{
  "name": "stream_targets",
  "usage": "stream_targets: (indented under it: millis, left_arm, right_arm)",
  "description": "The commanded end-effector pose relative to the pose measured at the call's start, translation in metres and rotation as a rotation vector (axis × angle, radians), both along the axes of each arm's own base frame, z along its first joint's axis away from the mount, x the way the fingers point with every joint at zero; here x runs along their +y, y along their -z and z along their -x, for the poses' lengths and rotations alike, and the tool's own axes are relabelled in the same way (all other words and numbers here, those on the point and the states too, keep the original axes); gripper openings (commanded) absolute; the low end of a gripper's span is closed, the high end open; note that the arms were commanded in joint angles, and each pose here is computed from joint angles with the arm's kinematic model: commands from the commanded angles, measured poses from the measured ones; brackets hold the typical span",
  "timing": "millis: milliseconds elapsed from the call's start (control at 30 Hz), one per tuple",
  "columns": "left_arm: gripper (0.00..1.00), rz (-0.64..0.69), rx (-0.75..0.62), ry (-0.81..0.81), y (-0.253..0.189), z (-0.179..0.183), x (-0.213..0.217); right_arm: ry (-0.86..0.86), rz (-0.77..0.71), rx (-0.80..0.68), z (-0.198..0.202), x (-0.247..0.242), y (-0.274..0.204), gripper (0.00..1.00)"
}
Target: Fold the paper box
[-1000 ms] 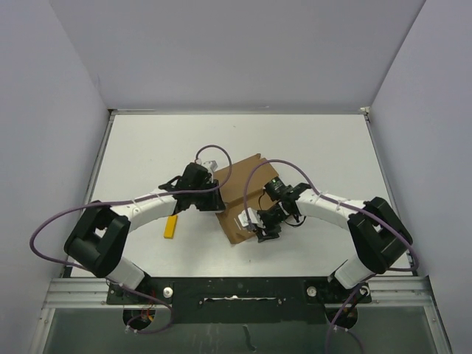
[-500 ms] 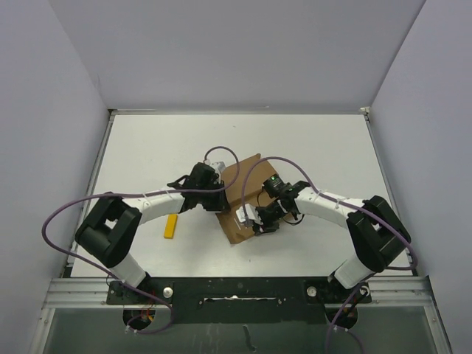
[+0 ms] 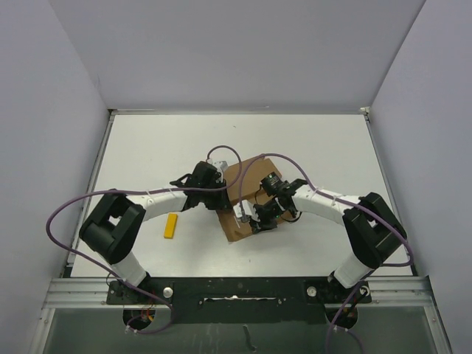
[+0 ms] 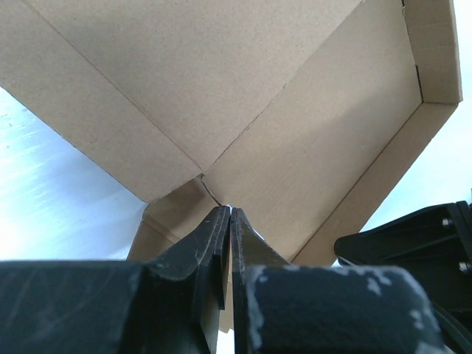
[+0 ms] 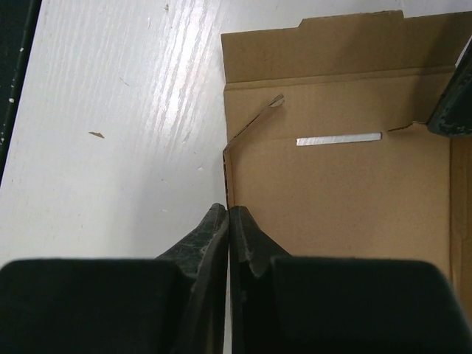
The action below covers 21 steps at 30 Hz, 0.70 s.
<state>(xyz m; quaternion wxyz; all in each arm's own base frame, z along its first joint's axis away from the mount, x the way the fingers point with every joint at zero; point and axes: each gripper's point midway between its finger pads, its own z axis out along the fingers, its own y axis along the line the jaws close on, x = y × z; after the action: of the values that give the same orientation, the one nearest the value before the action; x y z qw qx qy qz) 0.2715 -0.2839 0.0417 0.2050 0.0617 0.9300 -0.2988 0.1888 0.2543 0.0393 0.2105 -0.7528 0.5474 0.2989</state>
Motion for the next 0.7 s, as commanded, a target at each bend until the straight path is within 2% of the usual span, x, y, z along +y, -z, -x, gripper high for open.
stream_targets:
  millis: [0, 200, 367, 500, 600, 667]
  left_arm:
    - [0.04, 0.048, -0.050, 0.030, -0.016, -0.013, -0.016]
    - [0.08, 0.044, -0.063, 0.023, -0.022, -0.014, -0.012]
    - [0.19, 0.045, -0.114, -0.002, -0.049, -0.012, -0.002]
    - [0.27, 0.062, -0.166, -0.034, -0.075, -0.001, 0.013]
    - [0.30, 0.087, -0.175, -0.067, -0.082, 0.013, 0.025]
    - [0.31, 0.089, -0.156, -0.088, -0.072, 0.028, 0.036]
  right_arm:
    - [0.021, -0.027, -0.011, -0.011, 0.012, -0.009, 0.00]
    - [0.038, -0.025, 0.020, -0.011, 0.010, -0.008, 0.02]
    - [0.001, -0.051, 0.033, -0.004, 0.009, -0.015, 0.23]
    - [-0.014, -0.116, 0.040, 0.000, 0.007, -0.035, 0.36]
    - [-0.016, -0.172, 0.051, 0.002, 0.001, -0.052, 0.42]
    - [-0.006, -0.227, 0.051, -0.001, -0.004, -0.066, 0.44]
